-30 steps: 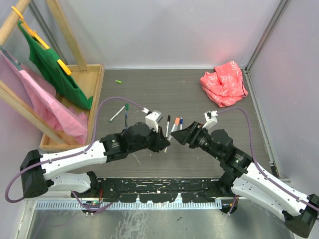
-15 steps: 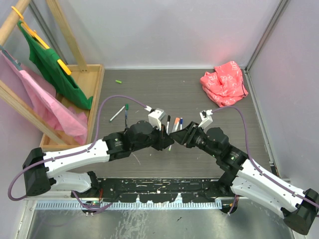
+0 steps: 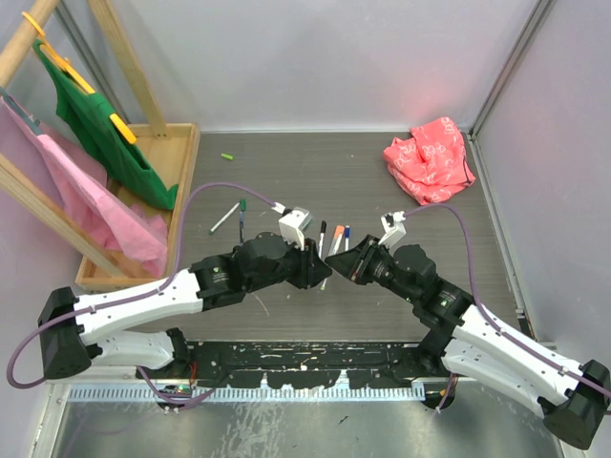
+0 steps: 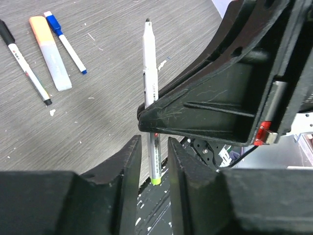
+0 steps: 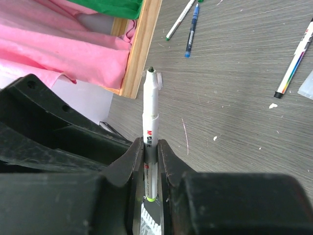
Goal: Insert the pens into the pen caps
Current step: Pick up the pen from the center of the board, then pick up the pen cap from the center of the board.
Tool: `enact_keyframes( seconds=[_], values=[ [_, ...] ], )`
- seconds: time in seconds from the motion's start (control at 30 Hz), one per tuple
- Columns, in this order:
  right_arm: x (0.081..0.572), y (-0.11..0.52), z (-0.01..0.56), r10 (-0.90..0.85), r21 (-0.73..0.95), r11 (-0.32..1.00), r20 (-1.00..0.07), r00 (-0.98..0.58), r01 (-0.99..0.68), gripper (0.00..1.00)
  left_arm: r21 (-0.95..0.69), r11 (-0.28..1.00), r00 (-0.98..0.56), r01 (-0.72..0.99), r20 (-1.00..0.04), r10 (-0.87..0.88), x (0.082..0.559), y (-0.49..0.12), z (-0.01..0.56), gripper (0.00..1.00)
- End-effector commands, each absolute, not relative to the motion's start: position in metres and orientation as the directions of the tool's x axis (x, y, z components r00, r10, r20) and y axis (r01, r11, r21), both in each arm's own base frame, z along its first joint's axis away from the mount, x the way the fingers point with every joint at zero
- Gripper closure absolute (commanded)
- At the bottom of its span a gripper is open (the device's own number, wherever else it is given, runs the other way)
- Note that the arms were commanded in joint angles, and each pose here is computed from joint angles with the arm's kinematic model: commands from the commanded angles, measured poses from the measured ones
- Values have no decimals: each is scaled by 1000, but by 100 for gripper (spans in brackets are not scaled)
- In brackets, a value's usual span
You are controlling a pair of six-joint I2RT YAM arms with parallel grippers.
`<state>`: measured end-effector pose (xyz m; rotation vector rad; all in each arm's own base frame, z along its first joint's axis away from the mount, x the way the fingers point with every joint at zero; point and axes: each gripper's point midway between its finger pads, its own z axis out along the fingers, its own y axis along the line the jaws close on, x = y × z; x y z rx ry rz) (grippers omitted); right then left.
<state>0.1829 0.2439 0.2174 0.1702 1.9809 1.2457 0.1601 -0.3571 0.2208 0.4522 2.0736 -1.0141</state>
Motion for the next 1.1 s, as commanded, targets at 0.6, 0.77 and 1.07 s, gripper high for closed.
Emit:
enact_keyframes(
  seconds=[0.6, 0.77, 1.07],
  values=[
    [181, 220, 204, 465, 754, 610, -589, -661, -243, 99, -386, 857, -560, 342, -816, -144, 264, -266, 251, 51],
    [180, 221, 198, 450, 747, 620, -589, -672, -239, 99, -370, 900, -541, 229, -817, -199, 307, -238, 254, 50],
    [181, 228, 204, 433, 747, 611, -593, -679, -262, 100, -279, 958, -504, 67, -838, -209, 382, -212, 243, 49]
  ],
)
